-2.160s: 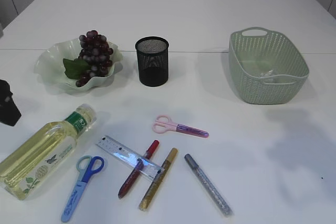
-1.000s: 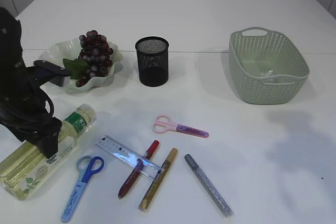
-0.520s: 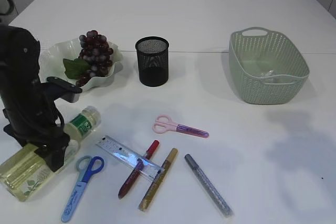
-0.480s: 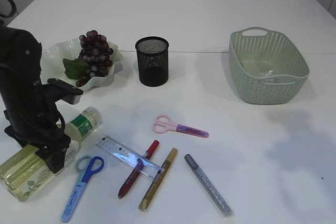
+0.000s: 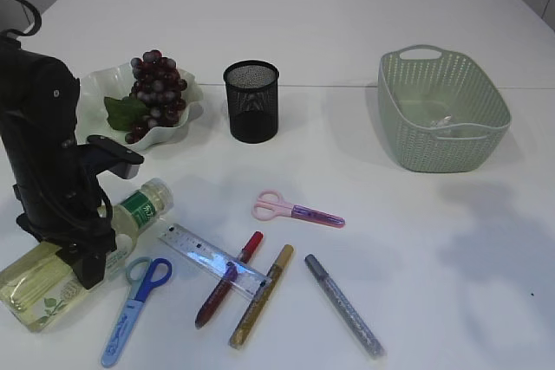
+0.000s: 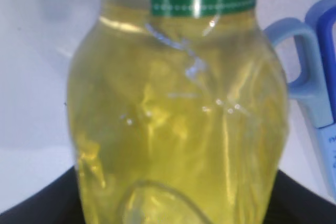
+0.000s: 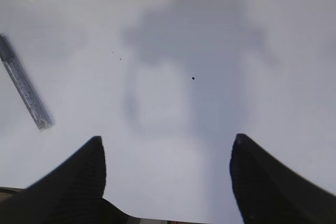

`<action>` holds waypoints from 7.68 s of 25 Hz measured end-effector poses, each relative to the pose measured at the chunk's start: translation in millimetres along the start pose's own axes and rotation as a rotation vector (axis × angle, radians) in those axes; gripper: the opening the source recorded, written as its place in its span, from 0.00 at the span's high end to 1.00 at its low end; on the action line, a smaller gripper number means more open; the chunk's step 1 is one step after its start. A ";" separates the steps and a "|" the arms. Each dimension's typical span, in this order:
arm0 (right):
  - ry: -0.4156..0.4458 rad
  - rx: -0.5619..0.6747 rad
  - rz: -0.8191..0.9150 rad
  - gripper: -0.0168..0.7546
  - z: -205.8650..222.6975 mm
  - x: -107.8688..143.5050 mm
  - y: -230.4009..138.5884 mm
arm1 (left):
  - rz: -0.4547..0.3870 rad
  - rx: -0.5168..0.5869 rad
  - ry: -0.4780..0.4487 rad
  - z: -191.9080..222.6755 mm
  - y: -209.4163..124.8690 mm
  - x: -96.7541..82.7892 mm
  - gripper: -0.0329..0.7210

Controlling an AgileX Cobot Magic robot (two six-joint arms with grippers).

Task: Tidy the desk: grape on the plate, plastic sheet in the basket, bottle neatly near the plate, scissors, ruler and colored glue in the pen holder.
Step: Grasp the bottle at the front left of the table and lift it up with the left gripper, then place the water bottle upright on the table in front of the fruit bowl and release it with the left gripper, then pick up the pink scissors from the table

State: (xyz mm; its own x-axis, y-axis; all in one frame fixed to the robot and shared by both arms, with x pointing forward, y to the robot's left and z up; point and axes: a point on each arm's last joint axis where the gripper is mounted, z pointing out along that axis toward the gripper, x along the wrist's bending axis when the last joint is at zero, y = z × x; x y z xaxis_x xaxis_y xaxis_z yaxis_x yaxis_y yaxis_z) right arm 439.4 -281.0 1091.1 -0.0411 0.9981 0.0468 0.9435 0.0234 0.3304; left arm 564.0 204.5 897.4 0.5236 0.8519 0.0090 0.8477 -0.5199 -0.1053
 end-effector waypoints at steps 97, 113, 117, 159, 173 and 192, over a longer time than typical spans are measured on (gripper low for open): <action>-0.005 -0.002 -0.005 0.25 0.0 -0.5 0.2 | -0.292 -1.387 0.075 34.2 -30.1 29.3 0.38; -0.005 -0.001 -0.005 0.25 0.0 -0.5 0.1 | -0.277 -1.415 0.087 39.5 -27.8 29.9 0.12; -0.005 0.000 -0.005 0.25 0.0 -0.5 0.0 | -0.274 -1.425 0.091 36.1 -27.8 30.1 0.07; 0.084 -0.002 0.021 0.25 -0.4 7.6 0.3 | -0.511 -0.986 0.146 -99.6 -141.3 7.3 0.36; 0.091 0.005 -0.006 0.27 -0.5 8.2 -0.4 | -0.523 -0.458 -0.013 -112.4 -151.7 -2.9 0.37; 0.105 0.068 -0.345 0.29 22.3 88.2 86.4 | -0.521 -0.394 -0.093 -96.7 -136.6 -3.6 0.37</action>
State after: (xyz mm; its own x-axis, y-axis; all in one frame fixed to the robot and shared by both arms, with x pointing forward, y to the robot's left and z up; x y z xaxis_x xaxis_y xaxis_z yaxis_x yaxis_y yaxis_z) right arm 524.7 -189.7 1102.7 -0.3910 0.9195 0.0409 0.8878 0.3650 0.2802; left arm 454.6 266.5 1007.9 0.0423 0.9910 -0.1272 0.9651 -0.0076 0.2619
